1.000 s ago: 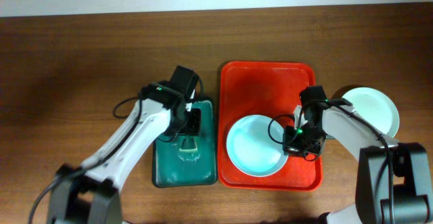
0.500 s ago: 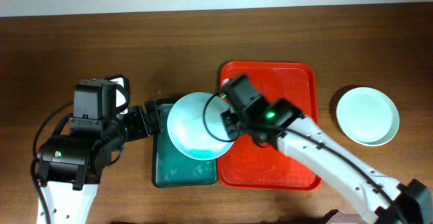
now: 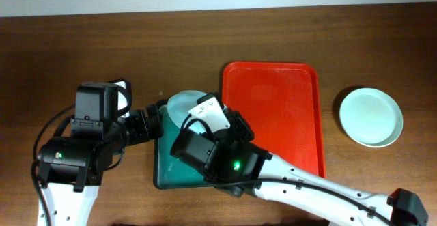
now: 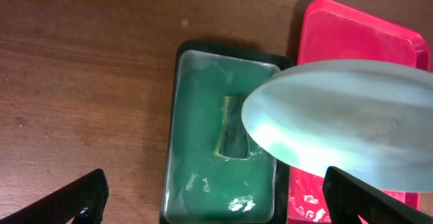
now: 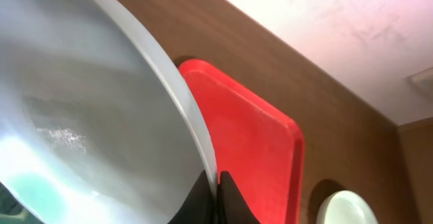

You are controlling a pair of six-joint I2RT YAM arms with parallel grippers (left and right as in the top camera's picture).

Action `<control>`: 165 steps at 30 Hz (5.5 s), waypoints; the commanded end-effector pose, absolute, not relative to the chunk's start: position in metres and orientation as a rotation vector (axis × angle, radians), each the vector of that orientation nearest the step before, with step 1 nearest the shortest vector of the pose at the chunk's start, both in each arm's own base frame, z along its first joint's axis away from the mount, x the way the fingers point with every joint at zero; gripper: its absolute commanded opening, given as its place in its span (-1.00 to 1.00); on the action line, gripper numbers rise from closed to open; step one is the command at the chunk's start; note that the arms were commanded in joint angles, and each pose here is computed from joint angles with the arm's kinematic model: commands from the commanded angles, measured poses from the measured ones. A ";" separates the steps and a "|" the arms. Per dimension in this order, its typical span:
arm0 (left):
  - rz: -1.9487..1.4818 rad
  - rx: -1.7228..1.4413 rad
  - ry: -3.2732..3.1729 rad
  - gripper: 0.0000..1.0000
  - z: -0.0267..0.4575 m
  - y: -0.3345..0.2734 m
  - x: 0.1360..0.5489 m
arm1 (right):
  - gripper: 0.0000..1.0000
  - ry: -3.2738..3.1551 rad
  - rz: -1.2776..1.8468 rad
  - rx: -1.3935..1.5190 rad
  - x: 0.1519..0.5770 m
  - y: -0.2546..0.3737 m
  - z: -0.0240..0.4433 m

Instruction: Clean dirty plates on tray and stack at the side

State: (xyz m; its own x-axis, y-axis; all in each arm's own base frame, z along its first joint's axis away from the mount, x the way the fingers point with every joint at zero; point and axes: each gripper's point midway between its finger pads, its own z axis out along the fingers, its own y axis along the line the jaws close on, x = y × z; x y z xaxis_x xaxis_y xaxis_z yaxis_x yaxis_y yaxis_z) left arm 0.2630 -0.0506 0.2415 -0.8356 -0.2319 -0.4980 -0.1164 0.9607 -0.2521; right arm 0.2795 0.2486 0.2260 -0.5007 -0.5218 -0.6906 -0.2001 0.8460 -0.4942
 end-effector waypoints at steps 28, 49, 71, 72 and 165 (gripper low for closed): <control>-0.292 -0.242 2.545 0.99 0.248 -0.050 0.264 | -0.92 2.665 0.406 -0.015 0.298 0.206 0.199; -0.292 -0.242 2.545 0.99 0.248 -0.050 0.264 | -0.17 2.520 0.630 1.539 0.284 -0.193 0.075; -0.292 -0.242 2.545 0.99 0.248 -0.050 0.264 | 0.04 2.835 0.269 0.151 0.234 0.041 0.219; -0.292 -0.242 2.545 0.99 0.248 -0.050 0.264 | 0.04 2.854 0.234 0.183 0.234 0.037 0.212; -0.291 -0.242 2.547 0.99 0.248 -0.050 0.264 | -0.43 2.937 0.137 0.037 0.287 0.225 0.047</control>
